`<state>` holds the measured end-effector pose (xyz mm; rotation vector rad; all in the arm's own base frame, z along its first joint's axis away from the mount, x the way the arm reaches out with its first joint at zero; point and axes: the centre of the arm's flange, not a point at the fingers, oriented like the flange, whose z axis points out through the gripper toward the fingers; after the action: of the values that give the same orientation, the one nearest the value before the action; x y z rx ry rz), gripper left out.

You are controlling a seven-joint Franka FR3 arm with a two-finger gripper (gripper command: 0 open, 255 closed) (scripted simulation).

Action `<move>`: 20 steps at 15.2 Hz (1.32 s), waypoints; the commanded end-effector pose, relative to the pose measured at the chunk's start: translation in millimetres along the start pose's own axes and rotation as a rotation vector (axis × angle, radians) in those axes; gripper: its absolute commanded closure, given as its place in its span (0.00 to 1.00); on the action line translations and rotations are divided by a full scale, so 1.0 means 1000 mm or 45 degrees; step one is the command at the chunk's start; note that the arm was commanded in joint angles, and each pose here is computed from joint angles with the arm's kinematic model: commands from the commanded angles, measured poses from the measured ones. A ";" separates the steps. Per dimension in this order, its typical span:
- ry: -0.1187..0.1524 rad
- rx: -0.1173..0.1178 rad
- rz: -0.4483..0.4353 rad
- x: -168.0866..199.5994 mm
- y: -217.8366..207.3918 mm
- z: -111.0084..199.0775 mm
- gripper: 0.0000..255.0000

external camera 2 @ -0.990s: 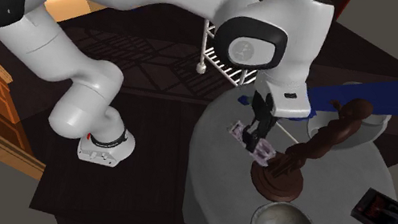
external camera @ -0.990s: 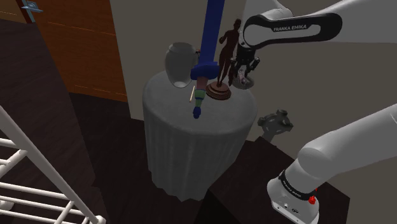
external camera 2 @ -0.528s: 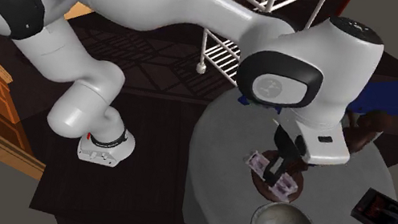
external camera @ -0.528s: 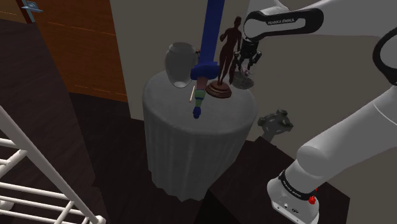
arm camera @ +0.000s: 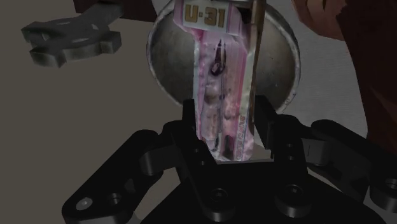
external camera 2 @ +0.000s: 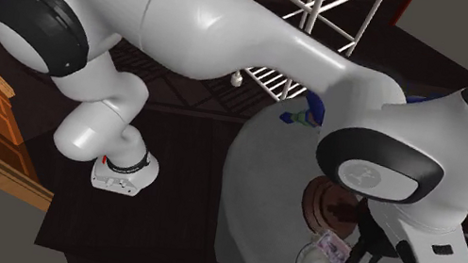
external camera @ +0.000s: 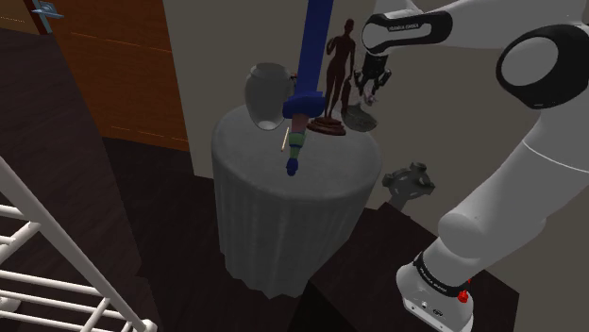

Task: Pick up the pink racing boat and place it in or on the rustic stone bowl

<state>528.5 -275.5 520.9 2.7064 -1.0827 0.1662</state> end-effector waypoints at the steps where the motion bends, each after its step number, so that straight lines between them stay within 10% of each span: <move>1: 0.000 0.000 -0.001 0.024 0.011 0.006 1.00; 20: 0.000 0.000 -0.001 0.021 0.003 0.080 1.00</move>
<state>542.9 -311.2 448.2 2.7063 -1.0819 0.1672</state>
